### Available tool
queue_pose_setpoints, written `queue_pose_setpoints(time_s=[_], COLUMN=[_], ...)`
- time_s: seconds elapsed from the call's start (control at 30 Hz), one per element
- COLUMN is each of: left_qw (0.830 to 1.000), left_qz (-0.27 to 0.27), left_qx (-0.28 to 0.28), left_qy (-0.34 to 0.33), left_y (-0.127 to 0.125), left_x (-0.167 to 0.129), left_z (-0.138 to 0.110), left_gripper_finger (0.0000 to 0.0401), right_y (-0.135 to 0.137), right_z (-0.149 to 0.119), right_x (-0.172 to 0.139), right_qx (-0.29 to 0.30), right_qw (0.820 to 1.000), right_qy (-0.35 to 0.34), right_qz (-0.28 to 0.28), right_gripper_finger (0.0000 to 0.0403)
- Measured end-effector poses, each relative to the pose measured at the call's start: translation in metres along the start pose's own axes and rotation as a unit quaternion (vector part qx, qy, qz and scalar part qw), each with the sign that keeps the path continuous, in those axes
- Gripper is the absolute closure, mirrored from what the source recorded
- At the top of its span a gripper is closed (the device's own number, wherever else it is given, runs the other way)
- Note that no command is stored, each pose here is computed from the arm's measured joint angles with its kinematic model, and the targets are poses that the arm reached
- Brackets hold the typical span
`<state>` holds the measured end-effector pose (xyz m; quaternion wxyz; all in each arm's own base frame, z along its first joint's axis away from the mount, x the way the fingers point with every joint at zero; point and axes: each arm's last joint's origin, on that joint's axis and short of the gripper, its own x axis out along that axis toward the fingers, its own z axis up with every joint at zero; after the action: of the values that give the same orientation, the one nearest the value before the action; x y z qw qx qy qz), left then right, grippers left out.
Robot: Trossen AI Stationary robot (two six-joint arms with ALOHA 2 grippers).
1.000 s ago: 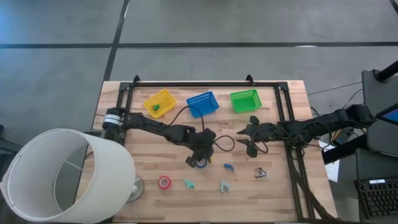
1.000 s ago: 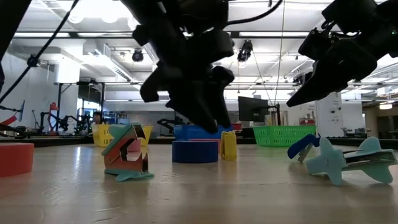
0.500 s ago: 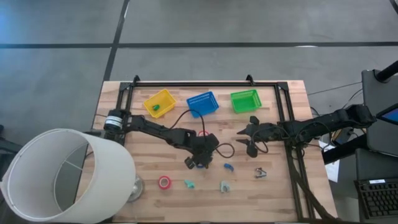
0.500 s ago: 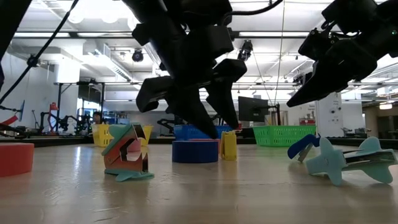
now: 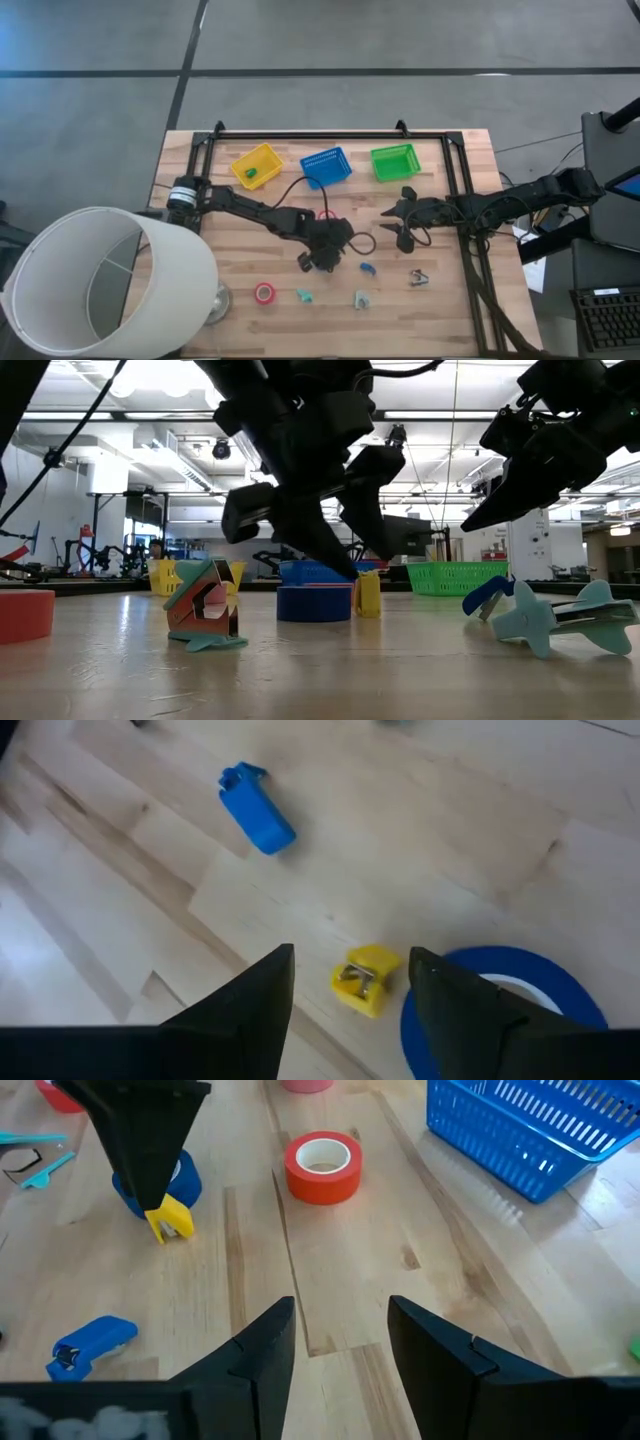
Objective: Pick and place Stapler, Stapler remover, tape
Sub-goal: Put the yellow stapler into the yellow basket
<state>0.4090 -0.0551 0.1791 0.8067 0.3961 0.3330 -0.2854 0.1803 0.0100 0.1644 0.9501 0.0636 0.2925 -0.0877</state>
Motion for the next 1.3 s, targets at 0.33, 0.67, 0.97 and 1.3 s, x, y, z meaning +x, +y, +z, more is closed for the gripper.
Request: queue_pose_setpoints(time_s=[0.33,0.67,0.97,1.3], left_qw=[1.000,0.999,0.997,0.997], left_qz=[-0.020,-0.007,-0.026,-0.019], left_qx=[-0.005,-0.030,-0.044,-0.045], left_qy=[-0.009,0.022,0.062,0.059], left_y=[-0.004,-0.001,-0.003,-0.002], left_x=[0.019,0.015,0.012,0.009], left_z=[-0.006,-0.013,-0.023,-0.020], left_gripper_finger=[0.0200,0.0223,0.0229,0.0229], right_y=[0.000,0.000,0.000,0.000], right_z=[0.000,0.000,0.000,0.000], right_x=[0.000,0.000,0.000,0.000], right_qx=[0.000,0.000,0.001,0.001], right_qw=[1.000,1.000,1.000,1.000], right_qy=[0.000,0.000,0.001,0.002], right_qz=[0.000,0.000,0.000,0.000], right_gripper_finger=[0.0252,0.0247,0.0259,0.0265])
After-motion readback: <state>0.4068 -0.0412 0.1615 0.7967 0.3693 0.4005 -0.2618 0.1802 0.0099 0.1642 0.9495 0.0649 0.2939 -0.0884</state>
